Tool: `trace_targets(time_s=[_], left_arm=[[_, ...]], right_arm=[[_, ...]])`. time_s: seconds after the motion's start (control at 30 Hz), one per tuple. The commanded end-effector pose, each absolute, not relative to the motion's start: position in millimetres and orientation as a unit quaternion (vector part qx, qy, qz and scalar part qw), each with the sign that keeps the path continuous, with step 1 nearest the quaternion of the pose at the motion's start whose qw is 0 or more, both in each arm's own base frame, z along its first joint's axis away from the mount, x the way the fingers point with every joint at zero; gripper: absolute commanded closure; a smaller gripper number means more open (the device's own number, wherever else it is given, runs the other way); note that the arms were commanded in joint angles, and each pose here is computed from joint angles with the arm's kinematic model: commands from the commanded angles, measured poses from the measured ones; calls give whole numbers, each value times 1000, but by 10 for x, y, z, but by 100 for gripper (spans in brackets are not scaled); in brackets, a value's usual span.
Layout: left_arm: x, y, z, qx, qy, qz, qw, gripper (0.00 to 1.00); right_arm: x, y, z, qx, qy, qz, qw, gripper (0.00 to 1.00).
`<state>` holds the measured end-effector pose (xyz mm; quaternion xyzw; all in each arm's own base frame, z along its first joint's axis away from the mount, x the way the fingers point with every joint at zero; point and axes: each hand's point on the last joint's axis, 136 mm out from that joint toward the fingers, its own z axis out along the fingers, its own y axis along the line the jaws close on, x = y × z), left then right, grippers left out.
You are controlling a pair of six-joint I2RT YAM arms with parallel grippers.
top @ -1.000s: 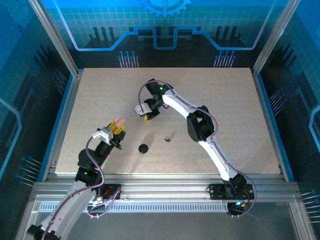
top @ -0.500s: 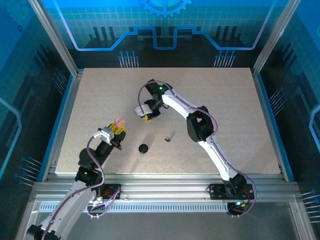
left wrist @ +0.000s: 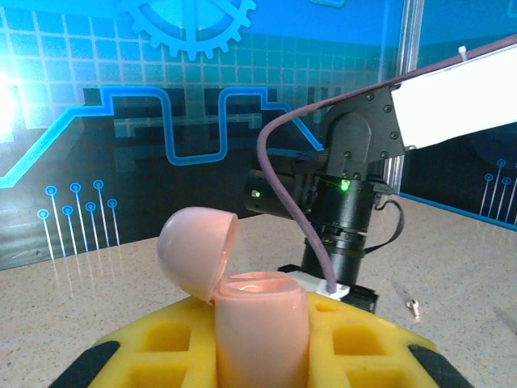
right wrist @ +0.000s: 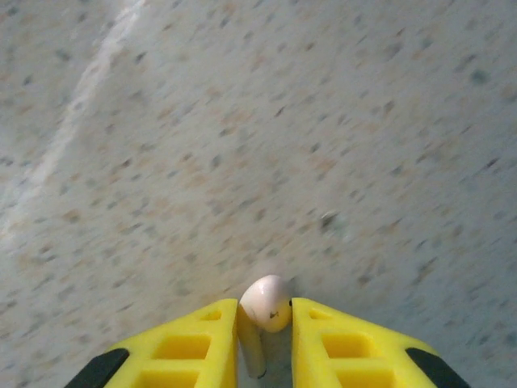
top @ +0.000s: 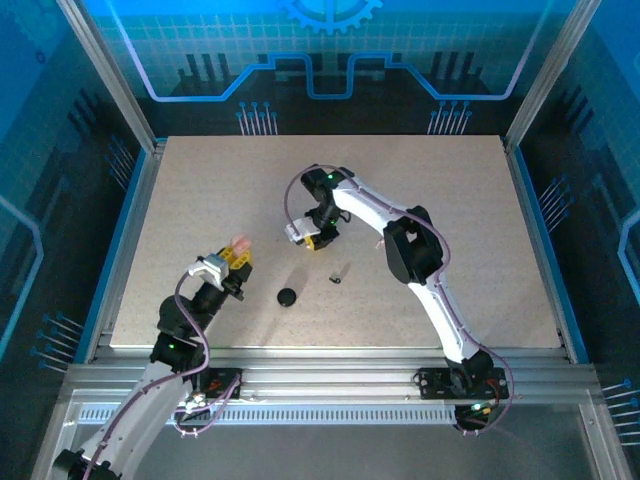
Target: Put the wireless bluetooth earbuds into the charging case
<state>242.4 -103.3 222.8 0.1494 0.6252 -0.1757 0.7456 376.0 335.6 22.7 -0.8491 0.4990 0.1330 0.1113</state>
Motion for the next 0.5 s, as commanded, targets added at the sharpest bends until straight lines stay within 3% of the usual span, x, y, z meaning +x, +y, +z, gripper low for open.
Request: trace_targets(time_s=[0.0,0.17,0.47], left_arm=[[2413,-1013,2382,155,609,-164,761,91],[2421,-1005,2375,155,611,-160,760,91],[2421,-1014,2363,159,614,-160,756,91]], right_arm=[[3622,2968,215,-831,540,122,53,78],[3524,2715,271,-814,569,107,41,78],[3522,2660,584,-812,575,68,70,66]])
